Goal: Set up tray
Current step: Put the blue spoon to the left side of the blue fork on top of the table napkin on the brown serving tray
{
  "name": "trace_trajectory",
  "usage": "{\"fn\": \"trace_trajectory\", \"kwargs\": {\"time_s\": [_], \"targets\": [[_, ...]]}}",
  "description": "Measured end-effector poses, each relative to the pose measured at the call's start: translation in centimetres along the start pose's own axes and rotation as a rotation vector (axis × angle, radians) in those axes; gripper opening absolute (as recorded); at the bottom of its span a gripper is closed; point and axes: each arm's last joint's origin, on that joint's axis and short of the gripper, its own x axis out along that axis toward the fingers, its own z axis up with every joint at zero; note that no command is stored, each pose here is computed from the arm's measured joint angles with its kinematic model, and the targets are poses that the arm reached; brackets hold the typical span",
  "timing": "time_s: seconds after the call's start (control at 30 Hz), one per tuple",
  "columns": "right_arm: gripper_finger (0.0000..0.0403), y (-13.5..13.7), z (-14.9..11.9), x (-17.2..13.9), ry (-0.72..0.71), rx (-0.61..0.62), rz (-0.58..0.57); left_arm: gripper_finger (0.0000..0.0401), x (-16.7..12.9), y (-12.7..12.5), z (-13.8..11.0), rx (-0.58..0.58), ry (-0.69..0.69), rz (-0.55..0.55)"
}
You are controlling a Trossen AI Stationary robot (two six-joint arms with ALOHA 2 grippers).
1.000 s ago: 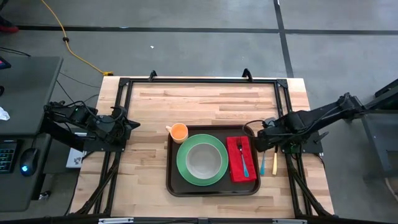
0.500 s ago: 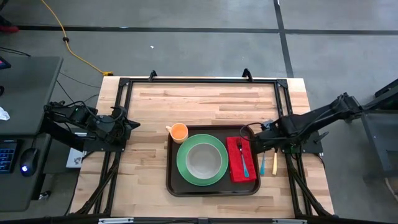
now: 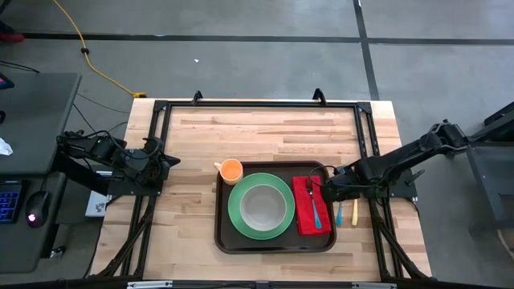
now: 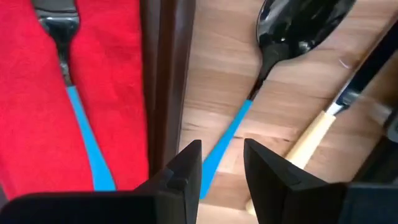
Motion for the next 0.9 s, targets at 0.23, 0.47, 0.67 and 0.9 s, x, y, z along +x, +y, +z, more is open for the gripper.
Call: {"fn": "trace_trajectory", "kwargs": {"time_s": [0.23,0.47,0.67,0.9], "targets": [[0.0103,-1.0,0.3,1.4,-0.004,0.035,-0.037,0.0044,0.0,0.0,0.0,0.0,0.0,0.0],[0.0133,-1.1,0.5,2.4,0.004,0.052,-0.002,0.0044,0.0,0.0,0.0,0.0,0.001,0.0],[0.0151,-1.3,0.6,2.7,-0.026,0.054,-0.007,0.0044,0.0,0.0,0.0,0.0,0.001,0.0],[0.0153,-1.2,0.8,3.0,-0.06,0.057,-0.026,0.0044,0.0,0.0,0.0,0.0,0.001,0.0]]}}
